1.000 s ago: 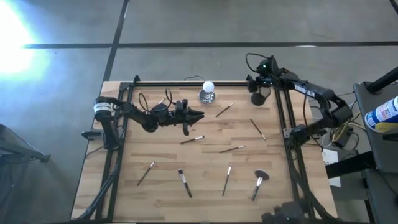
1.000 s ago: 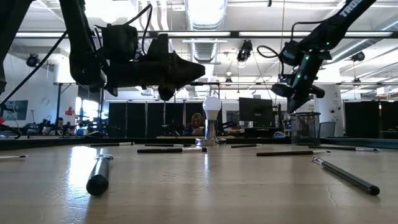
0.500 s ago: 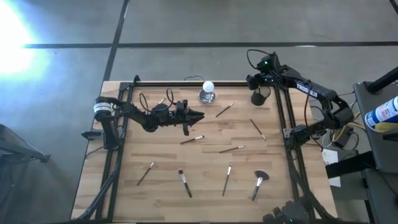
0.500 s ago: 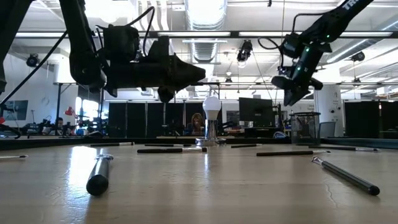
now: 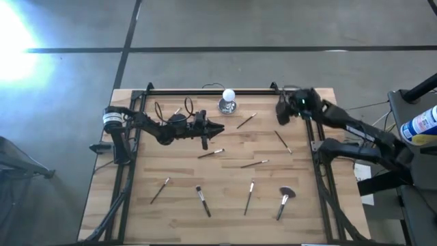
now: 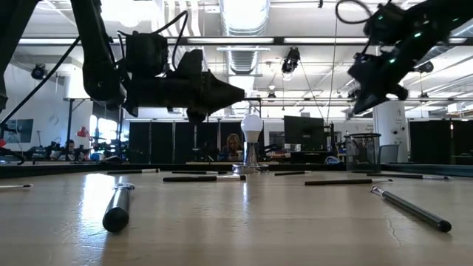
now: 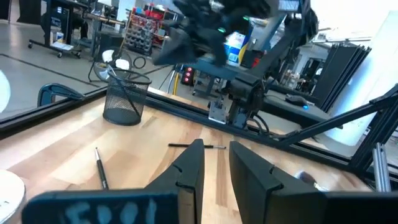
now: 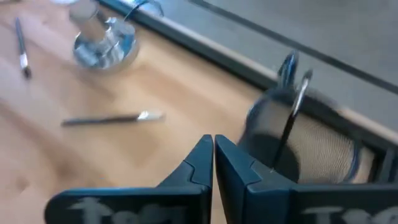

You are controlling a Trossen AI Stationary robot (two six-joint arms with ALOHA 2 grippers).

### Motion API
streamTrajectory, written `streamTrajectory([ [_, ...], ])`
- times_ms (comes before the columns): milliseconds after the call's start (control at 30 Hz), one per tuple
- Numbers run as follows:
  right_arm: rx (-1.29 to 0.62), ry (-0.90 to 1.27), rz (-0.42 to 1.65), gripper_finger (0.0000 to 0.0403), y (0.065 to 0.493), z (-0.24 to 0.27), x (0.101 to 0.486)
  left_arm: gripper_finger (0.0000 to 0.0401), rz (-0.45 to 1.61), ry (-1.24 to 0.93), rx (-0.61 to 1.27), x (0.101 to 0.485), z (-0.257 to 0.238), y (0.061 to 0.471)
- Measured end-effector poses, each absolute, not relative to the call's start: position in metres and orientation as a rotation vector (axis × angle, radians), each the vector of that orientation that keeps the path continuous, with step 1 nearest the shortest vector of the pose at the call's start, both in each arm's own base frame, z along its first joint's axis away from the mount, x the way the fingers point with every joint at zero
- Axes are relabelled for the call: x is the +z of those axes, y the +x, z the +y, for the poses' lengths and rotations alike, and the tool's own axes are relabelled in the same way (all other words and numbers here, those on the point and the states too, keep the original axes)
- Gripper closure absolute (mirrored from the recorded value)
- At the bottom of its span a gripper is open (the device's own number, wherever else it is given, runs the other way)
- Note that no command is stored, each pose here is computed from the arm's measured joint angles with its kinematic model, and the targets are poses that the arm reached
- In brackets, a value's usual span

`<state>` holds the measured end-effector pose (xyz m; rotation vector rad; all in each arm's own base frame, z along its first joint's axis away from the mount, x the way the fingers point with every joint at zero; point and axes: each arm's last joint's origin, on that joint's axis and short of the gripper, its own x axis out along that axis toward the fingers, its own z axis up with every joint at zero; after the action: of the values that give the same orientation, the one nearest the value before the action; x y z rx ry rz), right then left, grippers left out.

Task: Put items in baskets/containers
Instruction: Put the black eyeshadow brush into the black pen holder

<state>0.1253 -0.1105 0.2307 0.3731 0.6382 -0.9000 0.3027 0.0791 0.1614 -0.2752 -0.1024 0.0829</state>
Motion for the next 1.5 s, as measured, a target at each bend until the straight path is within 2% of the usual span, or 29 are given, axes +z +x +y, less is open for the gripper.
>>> streamTrajectory([
  [167, -0.914, 0.420, 0.764, 0.0393, 0.117, -0.069, 0.224, 0.0332, -0.102, -0.270, 0.083, 0.161, 0.079, 0.303],
  [333, -0.786, 0.502, 0.795, 0.0394, 0.123, -0.040, 0.220, 0.0332, -0.085, -0.273, 0.085, 0.160, 0.079, 0.303],
  [533, -0.852, 0.640, 0.951, 0.0390, 0.121, -0.026, 0.199, 0.0332, -0.076, -0.275, 0.073, 0.159, 0.079, 0.303],
  [800, -0.898, 0.715, 1.137, 0.0331, 0.126, -0.025, 0.169, 0.0332, -0.074, -0.278, 0.058, 0.159, 0.078, 0.303],
  [1000, -0.860, 0.735, 1.188, 0.0296, 0.136, -0.025, 0.156, 0.0332, -0.073, -0.280, 0.052, 0.159, 0.078, 0.303],
  [1167, -0.851, 0.724, 1.247, 0.0300, 0.141, -0.025, 0.148, 0.0332, -0.073, -0.284, 0.049, 0.159, 0.078, 0.303],
  [1500, -0.850, 0.689, 1.310, 0.0339, 0.143, -0.025, 0.130, 0.0332, -0.072, -0.294, 0.042, 0.159, 0.078, 0.303],
])
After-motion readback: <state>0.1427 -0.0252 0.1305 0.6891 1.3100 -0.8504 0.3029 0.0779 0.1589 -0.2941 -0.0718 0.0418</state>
